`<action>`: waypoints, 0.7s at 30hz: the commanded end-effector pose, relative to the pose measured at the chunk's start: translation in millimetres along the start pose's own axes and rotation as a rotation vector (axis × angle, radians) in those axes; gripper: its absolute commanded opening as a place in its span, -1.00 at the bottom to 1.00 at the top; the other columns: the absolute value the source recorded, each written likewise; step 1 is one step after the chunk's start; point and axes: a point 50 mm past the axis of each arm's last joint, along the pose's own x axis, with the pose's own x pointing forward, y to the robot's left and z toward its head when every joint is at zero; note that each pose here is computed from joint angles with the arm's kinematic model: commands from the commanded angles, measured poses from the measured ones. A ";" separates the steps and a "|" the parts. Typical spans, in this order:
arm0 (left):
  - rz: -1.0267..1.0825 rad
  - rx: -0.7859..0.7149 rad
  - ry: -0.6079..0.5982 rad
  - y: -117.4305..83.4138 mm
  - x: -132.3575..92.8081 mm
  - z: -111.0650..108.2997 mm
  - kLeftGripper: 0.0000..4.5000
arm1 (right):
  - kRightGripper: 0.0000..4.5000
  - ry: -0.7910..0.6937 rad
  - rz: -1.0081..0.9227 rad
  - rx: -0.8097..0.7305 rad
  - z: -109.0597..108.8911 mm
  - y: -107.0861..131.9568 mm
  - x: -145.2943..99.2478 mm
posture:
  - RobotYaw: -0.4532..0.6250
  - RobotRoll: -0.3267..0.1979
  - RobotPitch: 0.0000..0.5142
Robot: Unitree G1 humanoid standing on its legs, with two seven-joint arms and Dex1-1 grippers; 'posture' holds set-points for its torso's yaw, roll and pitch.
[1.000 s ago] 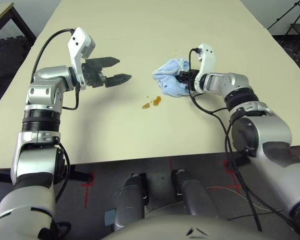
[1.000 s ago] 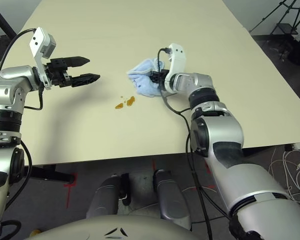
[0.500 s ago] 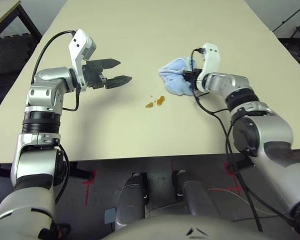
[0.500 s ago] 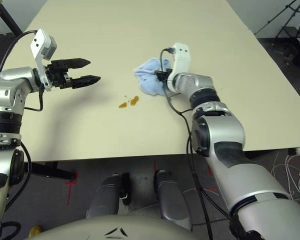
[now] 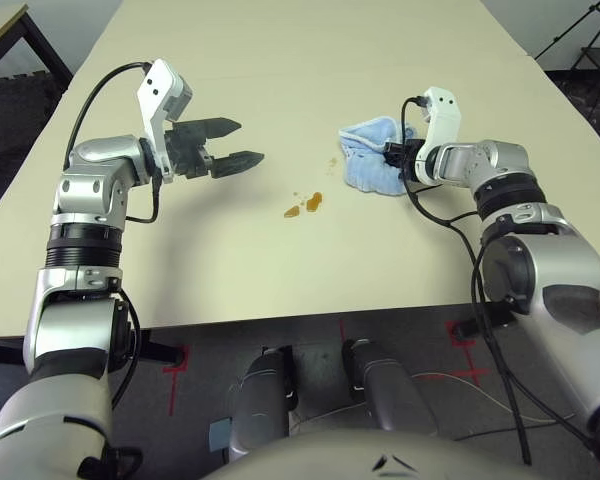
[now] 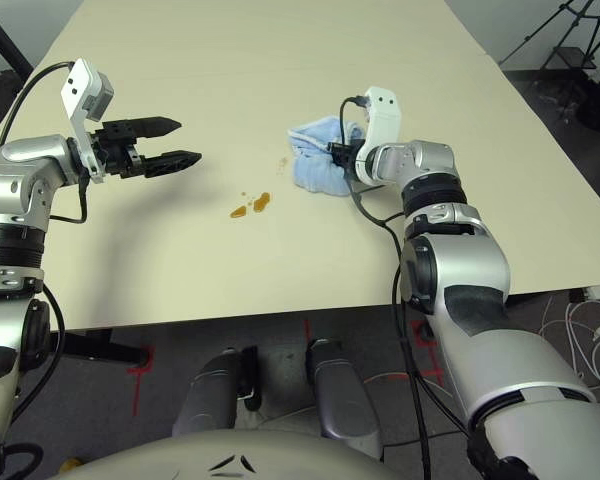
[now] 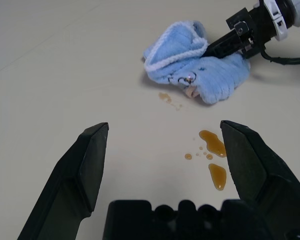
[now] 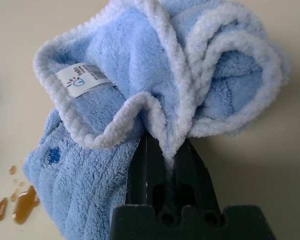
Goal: Wipe the water off the table with a rag.
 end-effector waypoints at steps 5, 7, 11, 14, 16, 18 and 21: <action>0.016 0.007 0.000 3.2 -5.3 0.4 1.00 | -1.00 0.185 0.090 0.055 -45.5 35.8 17.8 | -0.52 0.25 -0.35; 0.027 0.009 0.001 5.2 -8.3 0.9 1.00 | -1.00 0.212 0.113 0.059 -53.3 45.0 18.1 | -0.52 0.25 -0.35; 0.040 0.012 0.004 9.2 -14.7 2.2 1.00 | -1.00 0.253 0.159 0.058 -68.3 65.2 17.4 | -0.52 0.25 -0.34; 0.039 0.015 0.009 12.6 -22.6 3.0 1.00 | -1.00 0.262 0.181 0.057 -74.1 77.9 17.4 | -0.53 0.25 -0.33; 0.009 0.013 0.029 12.2 -30.8 0.5 1.00 | -1.00 0.268 0.207 0.055 -76.7 88.8 18.3 | -0.53 0.25 -0.33; -0.009 0.007 0.035 11.3 -34.8 -0.5 1.00 | -1.00 0.271 0.218 0.054 -78.2 94.8 18.6 | -0.52 0.25 -0.32; -0.021 0.002 0.030 9.7 -35.5 -0.7 1.00 | -1.00 0.286 0.238 0.046 -83.1 104.9 21.0 | -0.51 0.25 -0.32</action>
